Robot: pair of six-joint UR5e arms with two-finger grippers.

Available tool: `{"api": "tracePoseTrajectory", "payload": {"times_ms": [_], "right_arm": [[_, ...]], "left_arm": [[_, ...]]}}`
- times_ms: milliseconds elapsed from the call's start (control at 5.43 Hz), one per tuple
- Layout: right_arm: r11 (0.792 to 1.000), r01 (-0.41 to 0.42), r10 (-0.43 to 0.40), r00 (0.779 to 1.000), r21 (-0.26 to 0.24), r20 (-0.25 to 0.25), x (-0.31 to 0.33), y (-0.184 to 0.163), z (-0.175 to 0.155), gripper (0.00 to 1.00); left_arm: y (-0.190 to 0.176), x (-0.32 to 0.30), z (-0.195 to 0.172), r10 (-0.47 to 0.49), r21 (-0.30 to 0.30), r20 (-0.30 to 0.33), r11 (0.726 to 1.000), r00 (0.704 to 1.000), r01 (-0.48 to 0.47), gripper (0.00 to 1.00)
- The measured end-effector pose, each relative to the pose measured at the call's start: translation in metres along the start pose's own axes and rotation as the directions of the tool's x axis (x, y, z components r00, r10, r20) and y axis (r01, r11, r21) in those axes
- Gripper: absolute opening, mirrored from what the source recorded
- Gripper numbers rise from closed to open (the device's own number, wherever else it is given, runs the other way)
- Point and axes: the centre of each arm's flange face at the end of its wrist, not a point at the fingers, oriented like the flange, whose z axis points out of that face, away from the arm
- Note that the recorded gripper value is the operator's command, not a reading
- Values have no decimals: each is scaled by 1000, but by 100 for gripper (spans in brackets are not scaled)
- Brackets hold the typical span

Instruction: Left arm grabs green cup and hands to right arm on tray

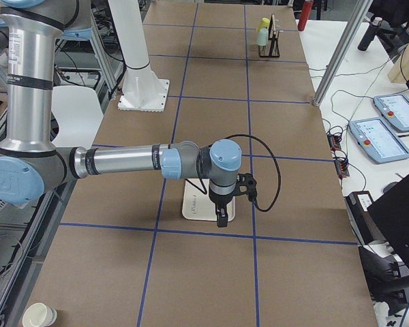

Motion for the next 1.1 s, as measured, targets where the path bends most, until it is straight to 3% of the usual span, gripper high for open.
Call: {"api": "tracePoseTrajectory", "payload": {"times_ms": [184, 736, 1104], "right_arm": [[1000, -1, 1, 1000, 0, 10, -1, 0, 1, 100], [1000, -2, 2, 1000, -1, 29, -2, 0, 2, 100], [1000, -3, 3, 1000, -2, 30, -1, 1, 2, 100]], "left_arm": [[-31, 18, 7, -3, 50, -14, 999, 1000, 4, 100], [-88, 99, 26, -122, 99, -101, 986, 987, 132, 100], [-143, 199, 55, -164, 52, -179, 983, 970, 176, 100]]}}
